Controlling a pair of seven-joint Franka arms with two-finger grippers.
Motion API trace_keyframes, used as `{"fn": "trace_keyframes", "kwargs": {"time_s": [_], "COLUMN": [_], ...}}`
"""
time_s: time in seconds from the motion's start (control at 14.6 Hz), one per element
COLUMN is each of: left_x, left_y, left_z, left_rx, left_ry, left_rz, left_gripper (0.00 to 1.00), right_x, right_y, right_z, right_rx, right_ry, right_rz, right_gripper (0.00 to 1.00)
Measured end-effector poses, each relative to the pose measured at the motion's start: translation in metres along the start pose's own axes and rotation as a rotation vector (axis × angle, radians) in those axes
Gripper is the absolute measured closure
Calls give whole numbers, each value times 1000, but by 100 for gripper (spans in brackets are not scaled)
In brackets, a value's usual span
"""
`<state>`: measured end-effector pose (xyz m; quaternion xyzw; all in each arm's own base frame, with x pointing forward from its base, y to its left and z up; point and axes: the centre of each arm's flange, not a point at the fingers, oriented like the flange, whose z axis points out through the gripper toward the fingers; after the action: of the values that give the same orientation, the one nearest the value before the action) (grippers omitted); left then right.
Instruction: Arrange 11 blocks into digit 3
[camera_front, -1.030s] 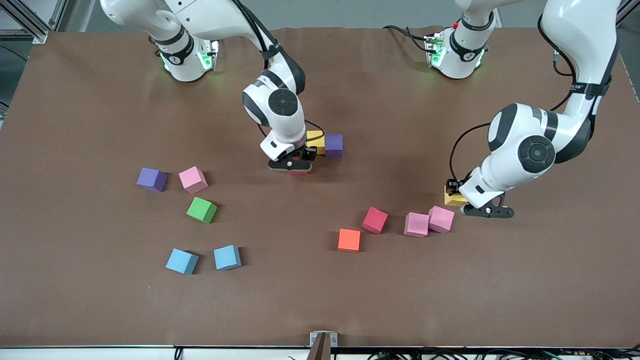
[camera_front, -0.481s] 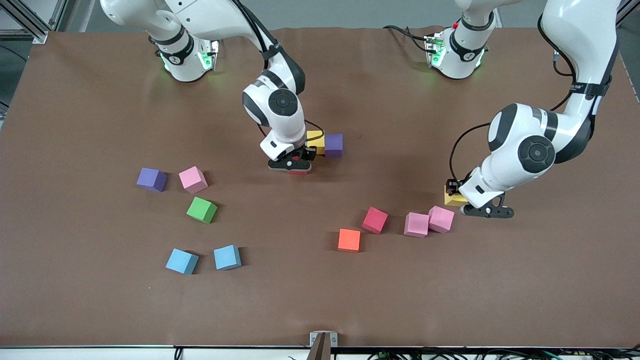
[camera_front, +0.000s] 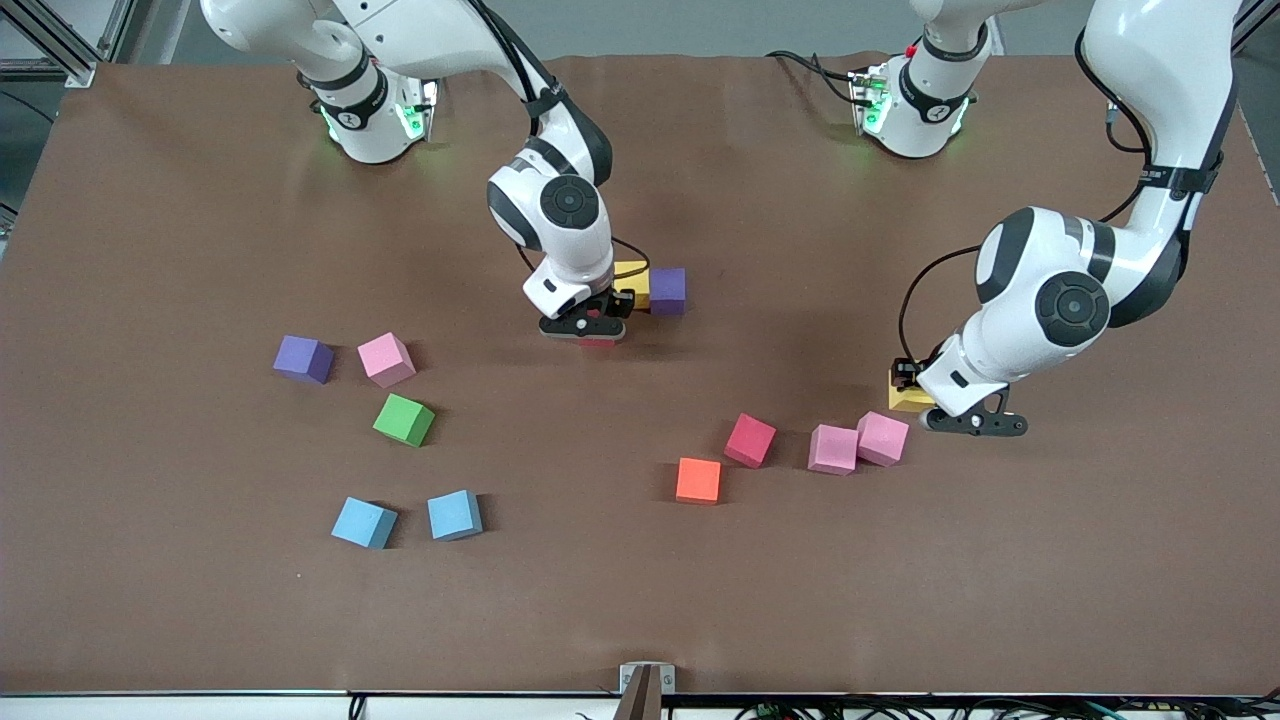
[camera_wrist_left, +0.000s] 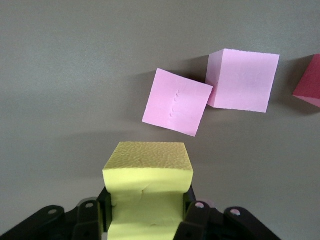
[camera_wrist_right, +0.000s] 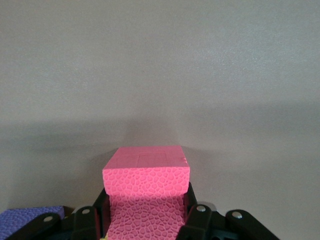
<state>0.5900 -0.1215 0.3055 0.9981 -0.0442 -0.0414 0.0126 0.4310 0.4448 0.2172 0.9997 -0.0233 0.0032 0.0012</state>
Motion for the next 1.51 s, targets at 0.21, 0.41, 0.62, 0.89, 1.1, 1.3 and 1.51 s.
{"fn": "trace_keyframes", "kwargs": {"time_s": [0.21, 0.41, 0.62, 0.89, 1.1, 1.3, 1.51], "left_x": [0, 0, 0, 0, 0, 0, 0], "left_y": [0, 0, 0, 0, 0, 0, 0], "left_z": [1, 2, 2, 5, 6, 6, 6], "left_rx": [-1, -1, -1, -3, -3, -3, -3], "left_ry": [-2, -3, -3, -8, -10, -10, -10], "left_rz": [0, 0, 0, 0, 0, 0, 0], "left_gripper": [46, 46, 46, 46, 46, 46, 46], "right_x": [-1, -2, -3, -3, -3, -3, -3], "right_y": [-1, -2, -2, -2, -3, -2, -2], "right_z": [0, 0, 0, 0, 0, 0, 0], "right_rx": [0, 0, 0, 0, 0, -1, -1], "right_ry": [0, 0, 0, 0, 1, 0, 0], "right_rz": [-3, -5, -6, -8, -14, -21, -22], "right_gripper": [42, 42, 42, 42, 42, 42, 42]}}
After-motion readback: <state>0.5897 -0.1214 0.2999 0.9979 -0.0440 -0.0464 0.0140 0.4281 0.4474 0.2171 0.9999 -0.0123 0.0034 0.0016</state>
